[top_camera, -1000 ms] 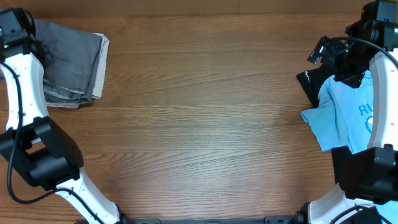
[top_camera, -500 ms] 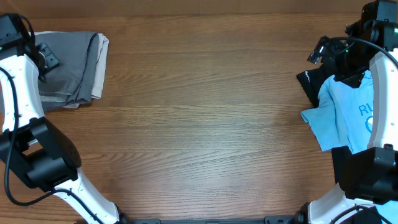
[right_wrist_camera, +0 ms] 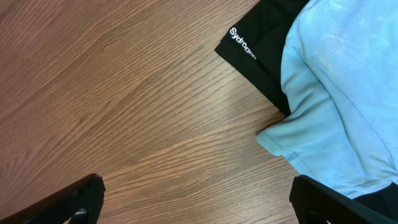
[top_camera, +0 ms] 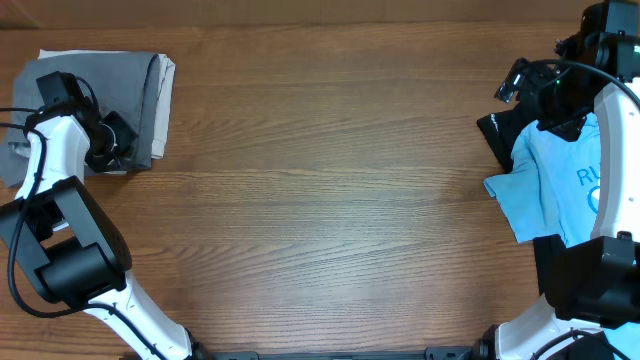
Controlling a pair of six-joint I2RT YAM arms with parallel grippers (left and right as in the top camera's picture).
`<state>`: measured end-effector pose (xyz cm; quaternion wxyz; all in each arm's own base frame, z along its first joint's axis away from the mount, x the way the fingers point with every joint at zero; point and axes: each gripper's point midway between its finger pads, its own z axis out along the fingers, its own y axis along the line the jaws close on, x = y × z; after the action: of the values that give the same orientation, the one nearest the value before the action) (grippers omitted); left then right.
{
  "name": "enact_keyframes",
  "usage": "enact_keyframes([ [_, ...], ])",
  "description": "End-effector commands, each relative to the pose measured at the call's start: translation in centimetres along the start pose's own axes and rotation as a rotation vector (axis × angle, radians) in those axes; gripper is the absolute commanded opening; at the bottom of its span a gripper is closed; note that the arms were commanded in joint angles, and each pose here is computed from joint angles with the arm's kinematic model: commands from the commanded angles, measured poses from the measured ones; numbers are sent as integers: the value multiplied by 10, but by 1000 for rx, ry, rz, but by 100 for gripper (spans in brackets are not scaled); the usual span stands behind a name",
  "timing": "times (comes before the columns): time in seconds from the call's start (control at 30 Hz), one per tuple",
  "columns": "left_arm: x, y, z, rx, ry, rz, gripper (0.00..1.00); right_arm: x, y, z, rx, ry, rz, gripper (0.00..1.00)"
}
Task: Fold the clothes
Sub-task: 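Place the grey shorts on top of the beige garment with the left gripper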
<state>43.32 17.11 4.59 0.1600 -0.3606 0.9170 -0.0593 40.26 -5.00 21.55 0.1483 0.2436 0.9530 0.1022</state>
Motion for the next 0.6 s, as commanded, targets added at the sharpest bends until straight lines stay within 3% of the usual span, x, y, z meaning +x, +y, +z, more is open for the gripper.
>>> enact_keyframes([
  [0.0, -4, -44, -34, 204, 2, 40, 4, -2, 0, -2, 1, -9, -3, 100],
  [0.2, -11, -122, -171, 406, -181, 194, 4, -3, 0, -2, 0, -10, -3, 100],
  [0.3, 18, -164, -234, 473, -284, 315, 17, -2, 0, -2, 1, -9, -3, 100],
  [0.37, 30, -177, -252, 478, -321, 356, 25, -2, 0, -2, 1, -9, -3, 100],
  [0.4, 40, -186, -261, 476, -341, 386, 44, -2, 0, -2, 1, -9, -3, 100],
  [0.43, 46, -191, -264, 476, -347, 402, 56, -2, 0, -2, 1, -9, -3, 100],
  [0.47, 55, -198, -267, 479, -344, 425, 81, -3, 0, -2, 0, -10, -3, 100],
  [0.5, 59, -201, -267, 481, -339, 434, 100, -2, 0, -2, 1, -9, -3, 100],
  [0.57, 73, -212, -263, 492, -308, 466, 100, -2, 0, -2, 1, -9, -3, 100],
])
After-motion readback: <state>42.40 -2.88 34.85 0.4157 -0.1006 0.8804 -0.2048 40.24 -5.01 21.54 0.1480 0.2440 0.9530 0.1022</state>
